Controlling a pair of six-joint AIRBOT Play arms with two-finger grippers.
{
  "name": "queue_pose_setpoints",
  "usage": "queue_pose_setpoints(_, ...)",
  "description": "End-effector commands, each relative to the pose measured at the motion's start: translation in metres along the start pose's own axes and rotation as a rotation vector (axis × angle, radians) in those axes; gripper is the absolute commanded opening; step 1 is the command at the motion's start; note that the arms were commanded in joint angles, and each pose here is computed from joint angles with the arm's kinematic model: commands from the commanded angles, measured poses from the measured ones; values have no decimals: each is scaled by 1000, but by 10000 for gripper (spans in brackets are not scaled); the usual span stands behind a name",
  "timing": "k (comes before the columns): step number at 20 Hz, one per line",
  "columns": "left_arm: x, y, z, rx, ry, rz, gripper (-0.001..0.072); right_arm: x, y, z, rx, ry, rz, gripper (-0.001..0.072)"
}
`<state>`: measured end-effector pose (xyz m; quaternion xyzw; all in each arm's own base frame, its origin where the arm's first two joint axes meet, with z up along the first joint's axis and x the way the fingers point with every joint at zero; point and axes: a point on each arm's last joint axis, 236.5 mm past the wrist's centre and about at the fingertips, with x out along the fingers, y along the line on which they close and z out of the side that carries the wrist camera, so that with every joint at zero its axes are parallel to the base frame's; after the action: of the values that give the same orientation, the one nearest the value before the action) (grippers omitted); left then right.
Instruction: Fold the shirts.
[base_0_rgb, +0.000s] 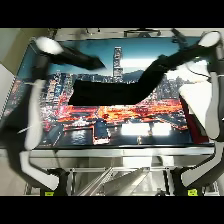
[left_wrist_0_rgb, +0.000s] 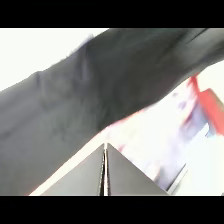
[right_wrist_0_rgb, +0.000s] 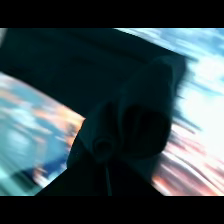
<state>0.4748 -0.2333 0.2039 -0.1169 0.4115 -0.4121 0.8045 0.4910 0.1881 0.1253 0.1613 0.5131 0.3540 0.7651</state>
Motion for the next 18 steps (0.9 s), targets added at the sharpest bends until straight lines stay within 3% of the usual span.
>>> queue_pose_setpoints(1,-143,-13,31,44,-235,107,27,69,109,25,-107,-126,139,17)
queue_pose_setpoints(4,-206,8,22,-7,-326,222,27,160,179,45,-140,-325,186,17)
queue_pose_setpoints(7,-209,30,-3,-51,-309,229,27,264,182,38,-66,-470,173,17)
queue_pose_setpoints(8,-204,35,-10,-62,-301,206,27,297,170,26,-2,-473,174,54)
queue_pose_setpoints(10,-191,46,-21,-118,-293,153,27,340,152,0,143,-423,199,597)
queue_pose_setpoints(11,-186,48,-25,-121,-290,129,27,349,151,-13,137,-373,206,616)
queue_pose_setpoints(13,-180,54,-32,-135,-281,113,27,343,153,-23,90,-286,233,615)
queue_pose_setpoints(14,-179,56,-33,-137,-276,111,27,331,153,-21,80,-253,253,569)
queue_pose_setpoints(15,-178,57,-33,-139,-276,108,27,315,150,-17,57,-221,267,405)
queue_pose_setpoints(16,-178,57,-33,-140,-273,108,27,294,146,-12,18,-189,279,320)
queue_pose_setpoints(18,-177,55,-35,-139,-266,103,27,246,127,-2,9,-124,288,323)
